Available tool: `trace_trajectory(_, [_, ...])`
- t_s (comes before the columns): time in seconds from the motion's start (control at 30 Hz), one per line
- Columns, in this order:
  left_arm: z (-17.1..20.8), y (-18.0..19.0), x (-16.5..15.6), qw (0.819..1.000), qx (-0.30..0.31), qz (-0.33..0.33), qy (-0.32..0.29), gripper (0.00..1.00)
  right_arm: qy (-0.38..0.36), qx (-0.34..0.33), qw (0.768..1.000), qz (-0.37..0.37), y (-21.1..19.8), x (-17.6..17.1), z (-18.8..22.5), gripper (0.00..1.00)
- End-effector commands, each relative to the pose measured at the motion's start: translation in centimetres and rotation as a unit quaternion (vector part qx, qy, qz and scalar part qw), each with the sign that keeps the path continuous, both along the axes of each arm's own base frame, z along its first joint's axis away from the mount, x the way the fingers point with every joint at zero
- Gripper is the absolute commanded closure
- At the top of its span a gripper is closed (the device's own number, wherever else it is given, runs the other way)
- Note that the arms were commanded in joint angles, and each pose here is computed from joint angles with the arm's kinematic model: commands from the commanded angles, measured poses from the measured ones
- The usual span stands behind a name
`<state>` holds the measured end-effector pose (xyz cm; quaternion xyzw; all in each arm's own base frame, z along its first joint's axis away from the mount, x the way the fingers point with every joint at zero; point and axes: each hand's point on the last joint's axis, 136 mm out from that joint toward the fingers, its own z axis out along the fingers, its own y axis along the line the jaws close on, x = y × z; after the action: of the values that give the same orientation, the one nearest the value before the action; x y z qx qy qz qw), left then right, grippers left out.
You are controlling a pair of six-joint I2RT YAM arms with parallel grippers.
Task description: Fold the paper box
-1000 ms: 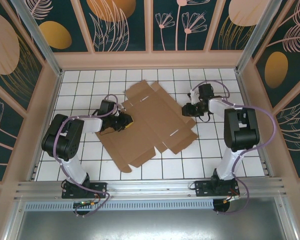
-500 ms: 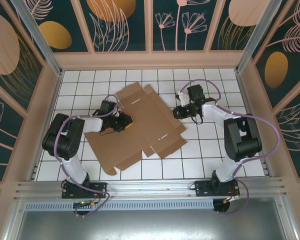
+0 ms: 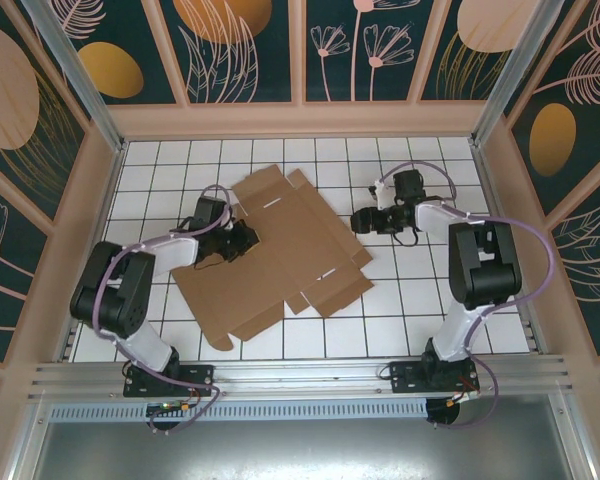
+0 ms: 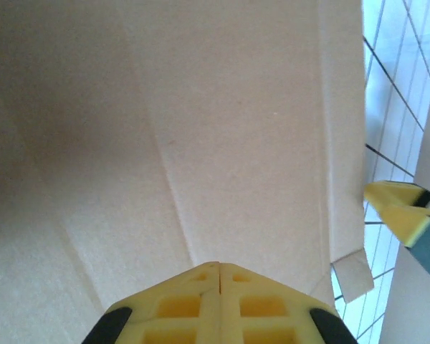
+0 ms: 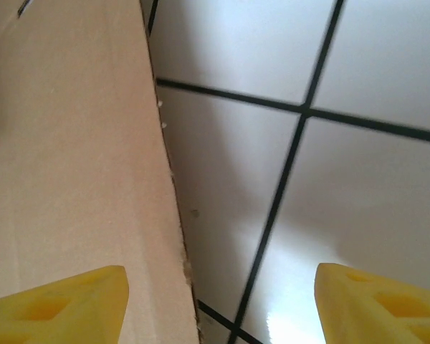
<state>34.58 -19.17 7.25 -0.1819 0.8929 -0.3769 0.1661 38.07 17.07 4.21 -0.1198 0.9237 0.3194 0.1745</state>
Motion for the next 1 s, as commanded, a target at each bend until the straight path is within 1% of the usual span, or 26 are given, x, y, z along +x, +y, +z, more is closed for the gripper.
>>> trace_trajectory(0.0, [-2.7, 1.3, -2.4, 0.999, 0.009, 0.012, 0.051, 1.0, 0.043, 0.038, 0.998, 0.019, 1.8, -0.6, -0.9, 0.3])
trace_trajectory(0.13, [-4.7, 1.9, -3.5, 0.997, 0.002, 0.02, 0.077, 1.0, 0.06, 0.056, 0.996, 0.028, 2.5, -0.8, -1.3, 0.28])
trace_trajectory(0.17, [-5.1, 2.0, -3.6, 0.997, 0.0, 0.022, 0.081, 1.0, 0.06, 0.057, 0.996, 0.03, 2.7, -0.9, -1.4, 0.29])
trace_trajectory(0.23, [-5.7, 2.0, -3.7, 0.996, -0.002, 0.024, 0.087, 1.0, 0.062, 0.07, 0.995, 0.038, 3.2, -1.2, -1.1, 0.35])
trace_trajectory(0.3, [-6.3, 2.1, -3.8, 0.995, 0.001, 0.025, 0.095, 1.0, 0.067, 0.076, 0.994, 0.043, 3.7, -1.5, -0.9, 0.42])
trace_trajectory(0.4, [-6.8, 2.1, -3.9, 0.995, 0.004, 0.027, 0.1, 1.0, 0.063, 0.064, 0.995, 0.048, 3.9, -1.7, -0.8, 0.55])
trace_trajectory(0.47, [-6.8, 2.3, -3.8, 0.995, 0.006, 0.03, 0.099, 1.0, 0.044, 0.041, 0.997, 0.046, 3.7, -1.6, -0.4, 0.6])
trace_trajectory(0.5, [-6.7, 2.3, -3.7, 0.995, 0.008, 0.03, 0.096, 1.0, 0.033, 0.035, 0.998, 0.043, 3.6, -1.5, 0.1, 0.62])
trace_trajectory(0.57, [-6.6, 2.4, -3.5, 0.995, 0.013, 0.03, 0.092, 1.0, 0.002, 0.011, 1.0, 0.027, 2.8, -0.8, 1.0, 0.75])
trace_trajectory(0.6, [-6.4, 2.4, -3.4, 0.996, 0.013, 0.029, 0.089, 1.0, -0.014, -0.002, 1.0, 0.025, 2.5, -0.7, 1.6, 0.8])
trace_trajectory(0.63, [-6.1, 2.4, -3.2, 0.996, 0.014, 0.028, 0.083, 1.0, -0.037, -0.02, 0.999, 0.023, 2.3, -0.4, 2.4, 0.86])
trace_trajectory(0.7, [-5.0, 2.2, -2.5, 0.997, 0.013, 0.021, 0.067, 1.0, -0.083, -0.076, 0.993, 0.013, 1.5, 0.3, 3.5, 0.95])
trace_trajectory(0.73, [-4.1, 1.9, -2.1, 0.998, 0.008, 0.015, 0.055, 1.0, -0.109, -0.105, 0.988, 0.017, 1.4, 0.5, 4.3, 0.96])
trace_trajectory(0.8, [-2.0, 1.0, -1.0, 1.0, -0.008, 0.0, 0.03, 1.0, -0.163, -0.19, 0.968, 0.01, 0.7, 1.2, 5.6, 0.97])
trace_trajectory(0.83, [-0.5, 0.6, -0.3, 1.0, -0.018, -0.005, 0.013, 0.99, -0.191, -0.225, 0.955, 0.019, 0.9, 1.3, 6.4, 0.96])
trace_trajectory(0.87, [0.9, 0.3, 0.5, 1.0, -0.023, -0.008, -0.006, 0.95, -0.218, -0.261, 0.94, 0.029, 1.0, 1.4, 7.3, 0.94])
trace_trajectory(0.97, [5.2, -0.8, 2.8, 0.997, -0.043, -0.018, -0.056, 0.82, -0.288, -0.349, 0.89, 0.059, 1.6, 1.5, 9.9, 0.94])
